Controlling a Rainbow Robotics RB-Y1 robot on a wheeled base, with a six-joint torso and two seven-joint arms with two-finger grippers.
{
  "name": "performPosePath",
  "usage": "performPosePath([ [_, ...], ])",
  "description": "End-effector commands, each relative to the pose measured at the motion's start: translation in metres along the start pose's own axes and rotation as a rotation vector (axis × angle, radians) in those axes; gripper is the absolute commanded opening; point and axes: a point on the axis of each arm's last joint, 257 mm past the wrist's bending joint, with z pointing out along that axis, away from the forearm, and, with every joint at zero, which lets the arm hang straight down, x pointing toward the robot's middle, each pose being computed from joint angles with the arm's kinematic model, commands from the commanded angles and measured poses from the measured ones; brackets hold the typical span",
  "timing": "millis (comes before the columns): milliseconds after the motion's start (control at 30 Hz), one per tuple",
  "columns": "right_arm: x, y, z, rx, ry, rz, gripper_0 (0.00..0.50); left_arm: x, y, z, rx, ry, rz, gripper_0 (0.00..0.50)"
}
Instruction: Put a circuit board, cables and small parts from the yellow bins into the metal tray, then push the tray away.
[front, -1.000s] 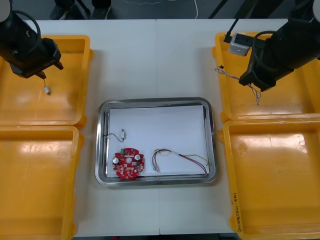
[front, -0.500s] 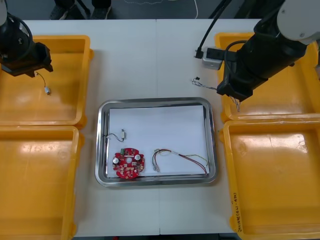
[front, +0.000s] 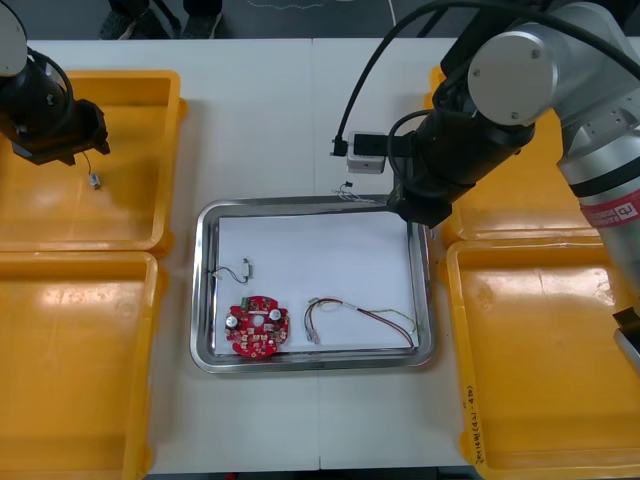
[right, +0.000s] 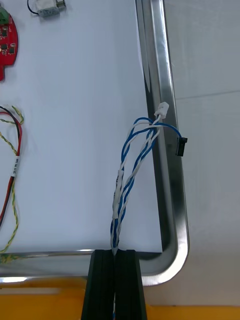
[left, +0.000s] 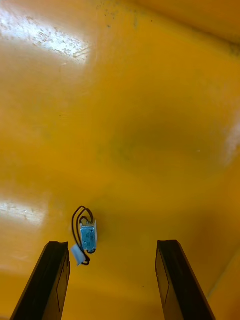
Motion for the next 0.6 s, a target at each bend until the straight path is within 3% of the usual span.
performPosePath([
  [33, -0.045, -0.001, -0.003, 0.056, -0.012, -0.118, 0.000, -0.018, 0.014, -0.007, -0.014, -0.057, 0.095, 0.500],
  [300, -0.057, 0.013, 0.020, 0.059, 0.013, -0.188, 0.000, -0.009, 0.018, 0.005, -0.002, -0.049, 0.086, 0.500],
  [467, -0.051, 0.018, 0.036, 0.080, 0.080, -0.240, 0.000, -0.002, 0.022, 0.011, -0.001, -0.036, 0.079, 0.500],
  [600, -0.052, 0.023, 0.045, 0.081, 0.101, -0.263, 0.000, 0.002, 0.025, 0.014, 0.001, -0.031, 0.075, 0.500],
])
